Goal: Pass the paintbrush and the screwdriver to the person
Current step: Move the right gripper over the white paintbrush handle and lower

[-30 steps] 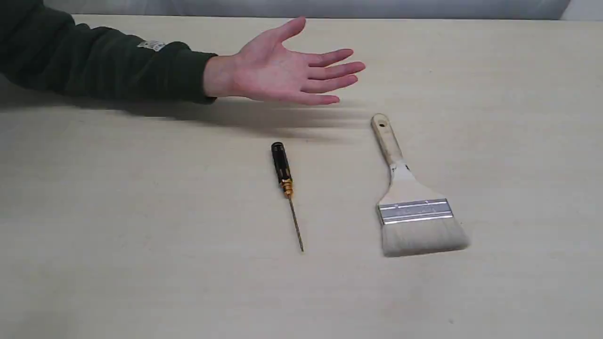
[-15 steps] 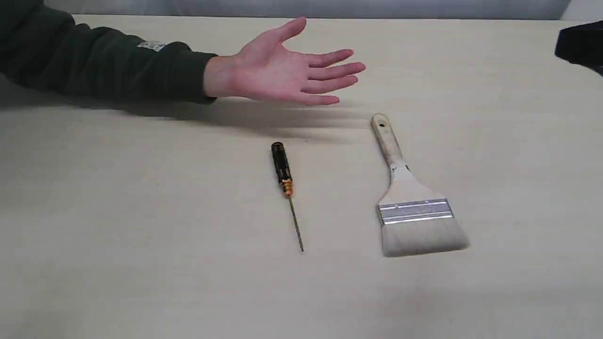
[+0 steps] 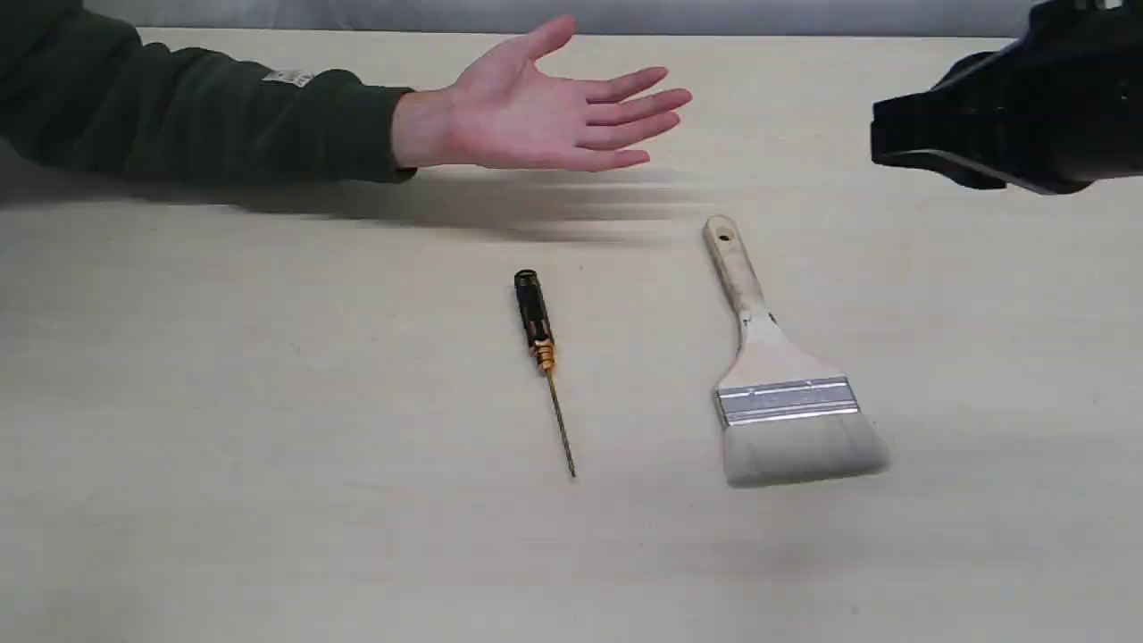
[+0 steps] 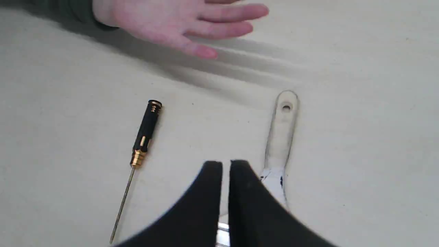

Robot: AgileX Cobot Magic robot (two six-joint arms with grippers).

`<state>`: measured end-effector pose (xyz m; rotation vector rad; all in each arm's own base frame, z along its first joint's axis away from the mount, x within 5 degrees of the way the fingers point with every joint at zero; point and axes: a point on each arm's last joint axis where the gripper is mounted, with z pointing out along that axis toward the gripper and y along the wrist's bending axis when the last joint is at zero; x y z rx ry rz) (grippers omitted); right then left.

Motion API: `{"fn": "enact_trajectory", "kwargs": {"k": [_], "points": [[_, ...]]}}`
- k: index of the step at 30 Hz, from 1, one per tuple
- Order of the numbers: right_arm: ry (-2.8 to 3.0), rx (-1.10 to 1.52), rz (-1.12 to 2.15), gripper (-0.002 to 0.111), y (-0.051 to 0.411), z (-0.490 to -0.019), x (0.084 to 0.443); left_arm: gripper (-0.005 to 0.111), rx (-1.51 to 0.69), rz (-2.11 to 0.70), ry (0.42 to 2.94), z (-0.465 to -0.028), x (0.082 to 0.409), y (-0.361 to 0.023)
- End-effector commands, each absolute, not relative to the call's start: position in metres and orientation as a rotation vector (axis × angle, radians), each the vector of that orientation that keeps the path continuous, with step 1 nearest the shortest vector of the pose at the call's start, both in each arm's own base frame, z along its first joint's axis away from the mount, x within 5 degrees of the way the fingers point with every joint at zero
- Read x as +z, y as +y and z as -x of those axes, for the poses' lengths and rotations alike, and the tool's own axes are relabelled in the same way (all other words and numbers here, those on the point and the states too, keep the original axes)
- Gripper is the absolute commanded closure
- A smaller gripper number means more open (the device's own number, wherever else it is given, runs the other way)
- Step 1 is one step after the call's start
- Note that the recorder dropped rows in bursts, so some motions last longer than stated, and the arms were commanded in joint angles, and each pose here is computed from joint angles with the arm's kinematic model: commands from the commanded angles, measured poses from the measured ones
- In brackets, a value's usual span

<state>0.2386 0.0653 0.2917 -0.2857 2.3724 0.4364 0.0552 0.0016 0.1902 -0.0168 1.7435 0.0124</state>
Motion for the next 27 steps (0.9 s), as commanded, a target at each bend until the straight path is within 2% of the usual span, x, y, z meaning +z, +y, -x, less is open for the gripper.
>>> {"fn": "enact_trajectory", "kwargs": {"k": [1, 4, 11, 13, 27], "points": [[2.455, 0.451, 0.291, 0.104, 0.07, -0.258, 0.282, 0.107, 0.001, 0.016, 1.735, -0.055, 0.19, 0.001], [2.516, 0.479, 0.303, 0.1, 0.074, -0.272, 0.274, 0.107, 0.001, 0.015, 1.733, -0.055, 0.191, 0.001], [2.589, 0.548, 0.293, 0.073, 0.081, -0.29, 0.256, 0.107, 0.001, 0.015, 1.733, -0.055, 0.191, 0.001], [2.599, 0.544, 0.286, 0.069, 0.081, -0.293, 0.251, 0.107, 0.001, 0.015, 1.733, -0.055, 0.191, 0.001], [2.701, 0.504, 0.318, 0.069, 0.082, -0.31, 0.217, 0.107, 0.001, 0.015, 1.733, -0.055, 0.191, 0.001]]}}
